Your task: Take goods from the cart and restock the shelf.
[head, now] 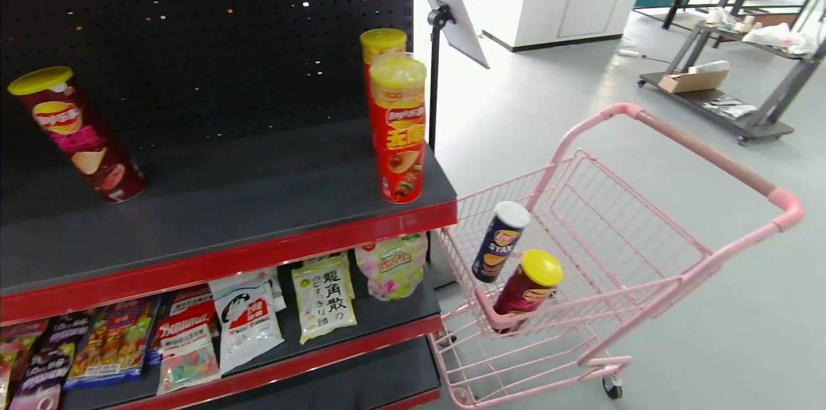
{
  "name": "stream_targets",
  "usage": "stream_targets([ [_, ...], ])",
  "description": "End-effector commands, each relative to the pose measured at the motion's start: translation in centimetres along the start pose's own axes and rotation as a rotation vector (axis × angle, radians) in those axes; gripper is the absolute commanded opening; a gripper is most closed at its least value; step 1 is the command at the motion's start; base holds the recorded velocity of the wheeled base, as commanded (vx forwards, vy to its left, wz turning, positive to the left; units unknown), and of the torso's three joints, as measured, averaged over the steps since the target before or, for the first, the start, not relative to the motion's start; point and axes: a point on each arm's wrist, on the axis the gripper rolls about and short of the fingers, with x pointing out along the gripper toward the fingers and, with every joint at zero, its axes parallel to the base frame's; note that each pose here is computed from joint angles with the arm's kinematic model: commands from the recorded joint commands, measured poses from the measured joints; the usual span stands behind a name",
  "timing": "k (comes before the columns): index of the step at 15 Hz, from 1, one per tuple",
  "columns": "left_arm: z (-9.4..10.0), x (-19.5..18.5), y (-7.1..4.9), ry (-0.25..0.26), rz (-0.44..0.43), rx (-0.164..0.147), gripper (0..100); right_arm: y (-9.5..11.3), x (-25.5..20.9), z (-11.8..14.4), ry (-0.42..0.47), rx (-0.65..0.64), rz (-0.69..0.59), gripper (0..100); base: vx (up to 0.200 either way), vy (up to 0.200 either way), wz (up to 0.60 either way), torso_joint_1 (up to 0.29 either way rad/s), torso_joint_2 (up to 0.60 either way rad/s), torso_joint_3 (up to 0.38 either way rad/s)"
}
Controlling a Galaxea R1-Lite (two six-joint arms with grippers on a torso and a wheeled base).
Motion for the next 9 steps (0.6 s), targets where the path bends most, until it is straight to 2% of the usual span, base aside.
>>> stream_targets([
  [1, -0.01, 0.01, 0.00, 0.002, 0.001, 0.000, 100, 0.00, 0.01, 0.00, 0.001, 0.000, 0.001, 100, 0.000, 0.000, -0.60, 0.002, 0.01, 0.007],
  [9, 0.01, 0.01, 0.00, 0.000, 0.001, 0.000, 100, 0.00, 0.01, 0.00, 0.001, -0.002, -0.002, 100, 0.000, 0.000, 0.00, 0.000, 0.00, 0.000],
])
